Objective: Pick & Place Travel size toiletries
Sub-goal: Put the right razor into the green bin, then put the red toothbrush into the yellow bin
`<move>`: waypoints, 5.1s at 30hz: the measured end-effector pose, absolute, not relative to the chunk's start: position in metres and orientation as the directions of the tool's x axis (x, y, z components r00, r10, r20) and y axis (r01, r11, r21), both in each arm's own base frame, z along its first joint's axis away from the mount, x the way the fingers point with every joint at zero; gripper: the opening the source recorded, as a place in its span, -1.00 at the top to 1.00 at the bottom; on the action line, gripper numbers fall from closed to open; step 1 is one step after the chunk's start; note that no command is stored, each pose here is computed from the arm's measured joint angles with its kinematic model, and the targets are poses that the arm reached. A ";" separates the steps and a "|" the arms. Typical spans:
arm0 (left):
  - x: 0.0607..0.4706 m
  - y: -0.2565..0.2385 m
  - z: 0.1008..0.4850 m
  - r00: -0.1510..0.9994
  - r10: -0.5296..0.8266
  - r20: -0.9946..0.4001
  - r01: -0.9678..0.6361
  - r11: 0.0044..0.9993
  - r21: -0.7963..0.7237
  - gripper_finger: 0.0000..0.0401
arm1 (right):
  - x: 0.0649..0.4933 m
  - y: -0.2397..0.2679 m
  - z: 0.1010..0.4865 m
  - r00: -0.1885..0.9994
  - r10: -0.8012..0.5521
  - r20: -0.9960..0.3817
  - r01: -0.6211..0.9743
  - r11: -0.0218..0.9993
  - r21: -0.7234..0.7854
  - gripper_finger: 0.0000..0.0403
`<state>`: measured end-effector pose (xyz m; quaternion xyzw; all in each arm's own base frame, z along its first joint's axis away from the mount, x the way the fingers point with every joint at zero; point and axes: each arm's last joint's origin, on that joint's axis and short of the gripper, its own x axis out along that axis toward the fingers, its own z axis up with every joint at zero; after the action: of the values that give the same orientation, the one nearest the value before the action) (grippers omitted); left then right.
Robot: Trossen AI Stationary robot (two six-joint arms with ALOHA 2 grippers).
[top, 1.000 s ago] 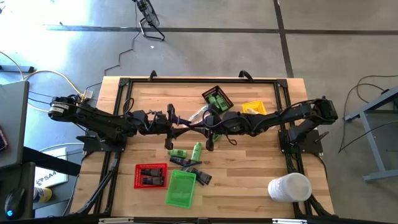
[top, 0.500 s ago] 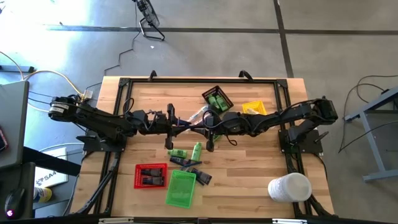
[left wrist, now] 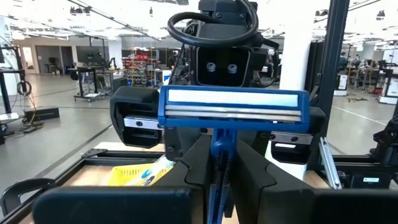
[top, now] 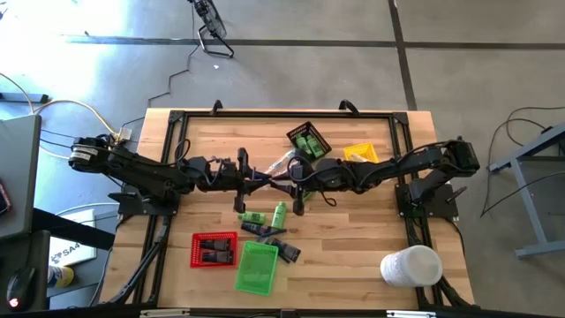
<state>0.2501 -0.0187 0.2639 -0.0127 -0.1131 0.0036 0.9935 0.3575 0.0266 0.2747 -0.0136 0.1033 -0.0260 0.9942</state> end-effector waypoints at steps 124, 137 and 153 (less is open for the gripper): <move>0.316 -0.197 0.213 0.539 -0.179 -0.823 -0.395 0.810 -0.434 0.57 | 0.224 -0.018 0.333 0.817 -0.149 -0.558 0.070 0.985 -0.159 0.96; 0.318 -0.193 0.214 0.554 -0.154 -0.818 -0.360 0.842 -0.402 0.23 | 0.224 -0.018 0.333 0.815 -0.148 -0.560 0.065 0.984 -0.165 0.96; 0.366 -0.119 0.224 0.656 -0.211 -0.724 -0.023 0.954 -0.299 0.97 | 0.224 -0.018 0.333 0.813 -0.148 -0.563 0.064 0.984 -0.165 0.96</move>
<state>0.3658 -0.1194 0.2237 -0.1423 0.4113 -0.0525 0.8988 0.2235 -0.0176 0.3327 -0.0694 0.3004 -0.0558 0.9497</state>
